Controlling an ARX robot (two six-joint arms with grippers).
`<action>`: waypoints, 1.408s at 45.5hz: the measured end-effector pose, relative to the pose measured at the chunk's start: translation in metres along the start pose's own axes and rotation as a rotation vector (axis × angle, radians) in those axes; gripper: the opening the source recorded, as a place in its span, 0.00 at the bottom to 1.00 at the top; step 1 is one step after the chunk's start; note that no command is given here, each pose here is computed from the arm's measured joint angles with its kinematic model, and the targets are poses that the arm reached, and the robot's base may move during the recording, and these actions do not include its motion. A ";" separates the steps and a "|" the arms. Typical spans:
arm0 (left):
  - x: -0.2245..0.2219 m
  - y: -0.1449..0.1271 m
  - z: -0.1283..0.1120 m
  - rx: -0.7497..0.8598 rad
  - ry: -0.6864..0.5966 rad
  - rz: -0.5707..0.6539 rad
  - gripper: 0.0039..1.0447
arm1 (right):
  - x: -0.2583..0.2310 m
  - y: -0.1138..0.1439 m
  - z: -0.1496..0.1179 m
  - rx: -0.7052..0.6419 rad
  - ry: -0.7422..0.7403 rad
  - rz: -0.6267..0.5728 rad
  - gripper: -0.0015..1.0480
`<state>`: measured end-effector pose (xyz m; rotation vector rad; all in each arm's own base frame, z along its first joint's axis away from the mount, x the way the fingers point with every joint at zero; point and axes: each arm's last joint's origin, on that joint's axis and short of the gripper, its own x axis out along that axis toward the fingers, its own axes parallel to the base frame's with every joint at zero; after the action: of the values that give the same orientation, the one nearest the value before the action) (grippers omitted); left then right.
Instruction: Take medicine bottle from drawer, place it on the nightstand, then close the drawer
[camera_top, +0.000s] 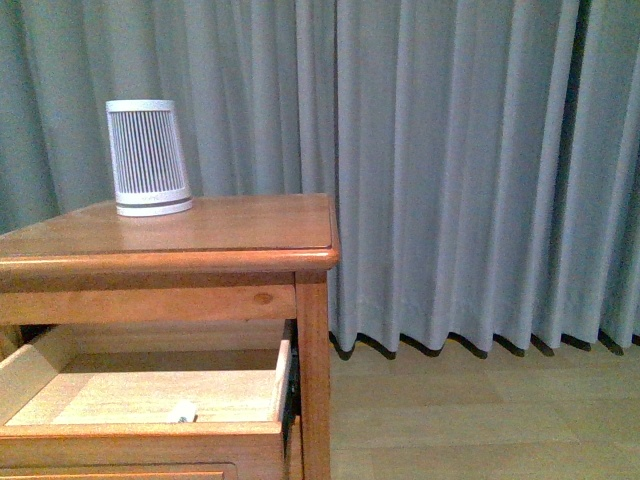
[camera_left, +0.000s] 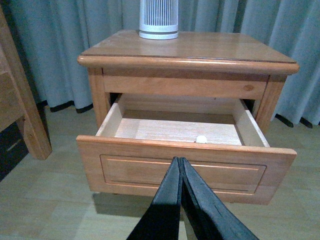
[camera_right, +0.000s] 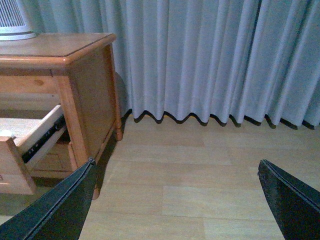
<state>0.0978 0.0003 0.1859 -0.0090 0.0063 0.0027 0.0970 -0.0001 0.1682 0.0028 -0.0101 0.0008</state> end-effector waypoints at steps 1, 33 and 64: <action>0.000 0.000 -0.001 0.000 0.000 0.000 0.03 | 0.000 0.000 0.000 0.000 0.000 0.000 0.93; 0.000 0.000 -0.020 0.000 -0.005 -0.002 0.29 | 0.000 0.000 0.000 0.000 0.000 -0.001 0.93; 0.000 0.000 -0.020 0.004 -0.010 0.000 0.94 | 0.000 0.000 0.000 0.000 -0.002 -0.001 0.93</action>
<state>0.0972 0.0002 0.1663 -0.0048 -0.0032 0.0027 0.0969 -0.0001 0.1684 0.0025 -0.0120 -0.0004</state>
